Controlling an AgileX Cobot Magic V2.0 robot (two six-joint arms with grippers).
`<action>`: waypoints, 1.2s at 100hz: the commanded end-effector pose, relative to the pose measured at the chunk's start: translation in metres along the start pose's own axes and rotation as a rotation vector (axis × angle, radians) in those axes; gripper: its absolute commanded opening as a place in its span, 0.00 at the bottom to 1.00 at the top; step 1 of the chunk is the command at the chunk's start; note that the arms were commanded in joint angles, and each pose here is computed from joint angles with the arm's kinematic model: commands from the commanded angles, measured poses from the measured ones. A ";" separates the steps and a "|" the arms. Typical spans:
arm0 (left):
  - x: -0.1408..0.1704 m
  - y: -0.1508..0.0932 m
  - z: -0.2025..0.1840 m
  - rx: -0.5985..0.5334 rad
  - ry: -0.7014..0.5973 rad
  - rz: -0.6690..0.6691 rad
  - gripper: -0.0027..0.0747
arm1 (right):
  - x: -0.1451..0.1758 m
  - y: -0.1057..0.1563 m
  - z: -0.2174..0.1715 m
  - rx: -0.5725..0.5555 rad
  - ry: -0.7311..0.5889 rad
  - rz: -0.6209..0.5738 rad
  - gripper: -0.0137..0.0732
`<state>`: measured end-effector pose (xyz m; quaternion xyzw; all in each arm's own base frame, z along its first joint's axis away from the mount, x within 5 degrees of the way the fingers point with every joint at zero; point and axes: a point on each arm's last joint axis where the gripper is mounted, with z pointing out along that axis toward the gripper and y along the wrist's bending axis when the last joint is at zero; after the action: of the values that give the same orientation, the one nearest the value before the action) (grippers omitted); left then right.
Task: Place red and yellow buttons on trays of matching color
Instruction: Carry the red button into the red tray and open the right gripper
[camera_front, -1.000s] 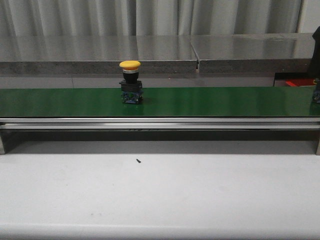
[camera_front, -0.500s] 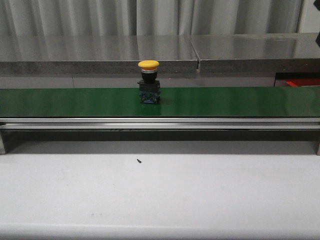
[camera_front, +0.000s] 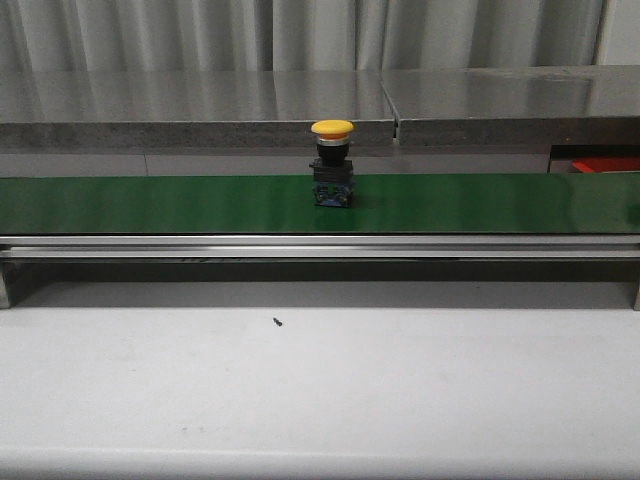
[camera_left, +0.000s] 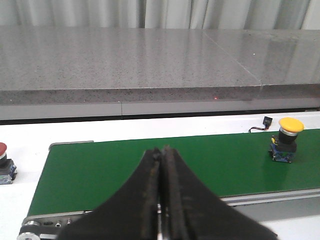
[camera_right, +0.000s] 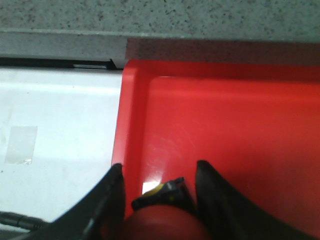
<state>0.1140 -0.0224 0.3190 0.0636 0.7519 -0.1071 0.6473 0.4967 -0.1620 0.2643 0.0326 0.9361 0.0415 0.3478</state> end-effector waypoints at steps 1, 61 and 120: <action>-0.012 0.001 -0.002 -0.019 -0.059 -0.026 0.01 | -0.023 0.002 -0.021 0.014 -0.123 -0.005 0.30; -0.012 0.001 -0.002 -0.019 -0.059 -0.026 0.01 | -0.004 -0.011 0.035 -0.001 -0.094 0.043 0.39; -0.012 0.001 -0.002 -0.019 -0.059 -0.026 0.01 | -0.037 0.012 -0.057 -0.015 -0.107 -0.053 0.89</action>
<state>0.1140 -0.0224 0.3190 0.0636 0.7519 -0.1071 0.6473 0.5101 -0.1648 0.2561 0.0236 0.9388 0.0543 0.3393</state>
